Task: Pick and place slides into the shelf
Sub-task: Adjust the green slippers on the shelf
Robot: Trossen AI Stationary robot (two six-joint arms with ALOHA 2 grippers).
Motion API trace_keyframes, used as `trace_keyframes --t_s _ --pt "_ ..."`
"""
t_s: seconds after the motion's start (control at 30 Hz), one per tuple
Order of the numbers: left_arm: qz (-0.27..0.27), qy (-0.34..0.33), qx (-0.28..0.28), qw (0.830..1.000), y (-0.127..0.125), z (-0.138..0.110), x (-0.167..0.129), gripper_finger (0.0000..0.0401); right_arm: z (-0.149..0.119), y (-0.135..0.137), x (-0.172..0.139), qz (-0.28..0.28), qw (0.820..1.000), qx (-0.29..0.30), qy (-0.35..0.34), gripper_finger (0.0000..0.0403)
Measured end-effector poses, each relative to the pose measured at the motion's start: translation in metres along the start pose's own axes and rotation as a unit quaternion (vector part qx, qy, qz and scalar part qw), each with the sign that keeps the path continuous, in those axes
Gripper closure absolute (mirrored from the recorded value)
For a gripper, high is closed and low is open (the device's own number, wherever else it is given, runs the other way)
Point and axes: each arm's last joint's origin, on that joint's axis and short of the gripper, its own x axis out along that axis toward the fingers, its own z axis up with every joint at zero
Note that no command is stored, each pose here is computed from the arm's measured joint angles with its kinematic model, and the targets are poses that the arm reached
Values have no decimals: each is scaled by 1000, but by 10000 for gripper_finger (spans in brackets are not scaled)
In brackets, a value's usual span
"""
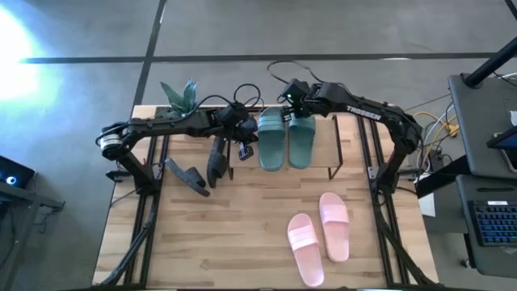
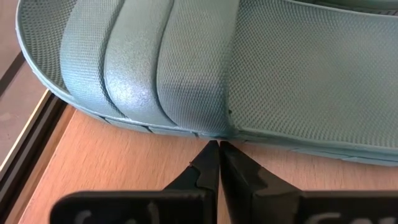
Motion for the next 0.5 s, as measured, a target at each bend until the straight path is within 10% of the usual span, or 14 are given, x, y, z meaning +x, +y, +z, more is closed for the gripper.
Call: trace_keyframes --t_s 0.5 --pt "-1 2 -1 1000 0 -1 2 401 -2 4 -9 38 999 -2 5 394"
